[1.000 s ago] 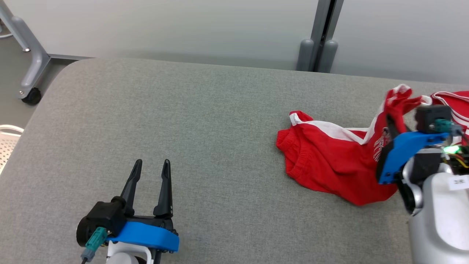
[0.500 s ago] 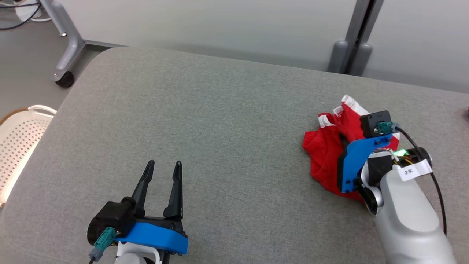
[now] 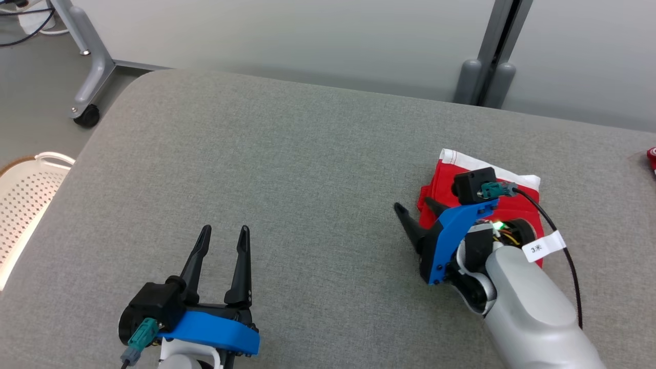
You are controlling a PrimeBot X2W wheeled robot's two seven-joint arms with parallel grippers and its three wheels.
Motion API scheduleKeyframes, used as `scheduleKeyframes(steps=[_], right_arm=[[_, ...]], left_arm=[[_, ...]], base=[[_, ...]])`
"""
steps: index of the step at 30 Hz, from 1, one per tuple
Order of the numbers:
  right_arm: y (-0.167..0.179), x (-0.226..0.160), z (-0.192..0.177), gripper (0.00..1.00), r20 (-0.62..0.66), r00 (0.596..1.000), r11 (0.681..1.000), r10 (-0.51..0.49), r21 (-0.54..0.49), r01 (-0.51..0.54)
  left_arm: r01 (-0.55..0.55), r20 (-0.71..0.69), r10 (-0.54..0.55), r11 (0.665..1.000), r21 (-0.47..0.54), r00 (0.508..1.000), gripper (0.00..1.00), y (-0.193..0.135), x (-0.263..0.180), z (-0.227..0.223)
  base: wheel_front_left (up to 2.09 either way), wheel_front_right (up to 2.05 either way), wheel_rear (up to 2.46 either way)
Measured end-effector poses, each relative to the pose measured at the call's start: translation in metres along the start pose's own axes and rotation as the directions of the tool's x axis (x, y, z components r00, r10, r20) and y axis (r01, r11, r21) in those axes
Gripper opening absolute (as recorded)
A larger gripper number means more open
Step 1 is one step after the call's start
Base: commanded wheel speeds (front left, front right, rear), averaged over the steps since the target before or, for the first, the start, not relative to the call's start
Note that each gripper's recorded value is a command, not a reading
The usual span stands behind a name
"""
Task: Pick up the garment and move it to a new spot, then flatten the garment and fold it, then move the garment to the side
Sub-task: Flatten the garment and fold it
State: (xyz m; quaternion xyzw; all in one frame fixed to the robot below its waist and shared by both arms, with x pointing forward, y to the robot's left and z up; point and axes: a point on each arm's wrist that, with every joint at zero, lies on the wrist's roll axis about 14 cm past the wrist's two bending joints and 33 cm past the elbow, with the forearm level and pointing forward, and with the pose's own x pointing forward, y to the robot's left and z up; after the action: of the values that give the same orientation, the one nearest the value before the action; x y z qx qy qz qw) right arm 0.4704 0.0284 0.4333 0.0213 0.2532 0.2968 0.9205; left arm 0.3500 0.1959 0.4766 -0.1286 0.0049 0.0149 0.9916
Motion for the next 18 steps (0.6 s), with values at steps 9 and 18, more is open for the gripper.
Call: scheduleKeyframes(steps=[9, 18], right_arm=[[0.019, -0.036, 0.057, 1.00, 0.258, 0.964, 0.988, 0.067, 0.117, -0.100], [-0.118, -0.112, 0.029, 1.00, 0.281, 0.903, 0.945, -0.326, 0.109, 0.308]], left_arm=[[0.034, 0.006, -0.034, 0.999, 0.006, 0.999, 1.00, -0.010, 0.000, 0.001], [0.060, 0.016, -0.061, 0.998, 0.006, 0.998, 1.00, -0.019, -0.005, 0.003]], base=[[0.00, 0.00, 0.00], [0.00, 0.00, 0.00]])
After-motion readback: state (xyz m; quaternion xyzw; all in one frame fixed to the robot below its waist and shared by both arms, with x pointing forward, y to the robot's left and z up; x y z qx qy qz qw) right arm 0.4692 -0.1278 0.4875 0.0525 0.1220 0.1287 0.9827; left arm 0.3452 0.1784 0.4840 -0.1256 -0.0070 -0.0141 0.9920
